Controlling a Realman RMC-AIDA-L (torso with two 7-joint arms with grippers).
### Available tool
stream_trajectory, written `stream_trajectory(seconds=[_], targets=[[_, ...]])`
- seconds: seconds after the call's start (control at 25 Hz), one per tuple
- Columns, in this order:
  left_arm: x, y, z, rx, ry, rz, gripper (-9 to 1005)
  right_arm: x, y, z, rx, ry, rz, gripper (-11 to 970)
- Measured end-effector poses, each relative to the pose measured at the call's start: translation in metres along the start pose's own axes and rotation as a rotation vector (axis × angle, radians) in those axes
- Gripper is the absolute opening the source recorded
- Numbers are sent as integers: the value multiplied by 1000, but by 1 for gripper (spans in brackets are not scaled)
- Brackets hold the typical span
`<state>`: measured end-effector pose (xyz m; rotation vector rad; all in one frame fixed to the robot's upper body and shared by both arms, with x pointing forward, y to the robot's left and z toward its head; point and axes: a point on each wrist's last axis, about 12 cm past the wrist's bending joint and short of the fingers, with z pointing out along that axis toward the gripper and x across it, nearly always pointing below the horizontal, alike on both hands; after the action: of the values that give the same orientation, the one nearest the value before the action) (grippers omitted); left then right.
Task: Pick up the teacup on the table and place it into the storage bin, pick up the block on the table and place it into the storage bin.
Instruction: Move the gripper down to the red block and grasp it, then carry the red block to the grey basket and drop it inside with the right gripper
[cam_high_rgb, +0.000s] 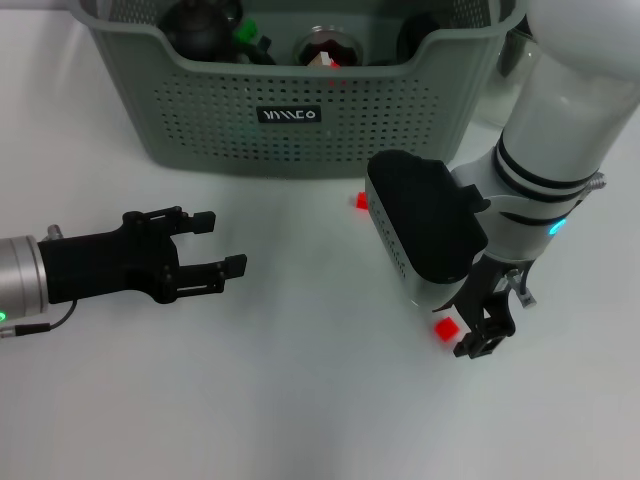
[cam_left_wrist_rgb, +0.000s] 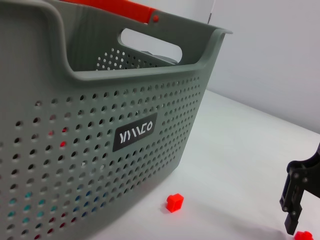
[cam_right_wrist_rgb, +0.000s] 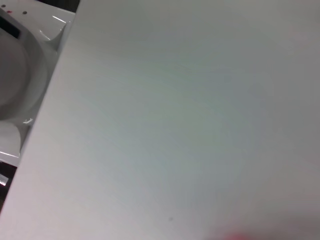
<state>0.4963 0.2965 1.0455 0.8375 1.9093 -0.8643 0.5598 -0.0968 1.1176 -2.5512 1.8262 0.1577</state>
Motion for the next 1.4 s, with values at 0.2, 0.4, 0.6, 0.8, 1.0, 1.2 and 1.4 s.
stream_trajectory(seconds=[0.2,0.4,0.6,0.8,1.0,1.2,1.4], targets=[[1,0,0,-3,-7,-9,782,0,-1,1,12,-3,-1,567],[1,-1,1,-1,-9,-12,781,1,-1,6,16,7,-6,499],[1,-1,1,0,-10,-13,781,1,-1,8,23,9,-11,447],[1,-1,1,0,-9,-12,781,0,0,8,20,6,-11,417],[2,-1,0,-1,-9,-10,781,-3,0,5,24,1,-11,330],[3,-1,0,-3,-9,-11,781,-6,-5,-22,54,-58,22,204],[3,-1,-2,-6,-4,-7,781,-3,-16,-86,119,-208,100,205]])
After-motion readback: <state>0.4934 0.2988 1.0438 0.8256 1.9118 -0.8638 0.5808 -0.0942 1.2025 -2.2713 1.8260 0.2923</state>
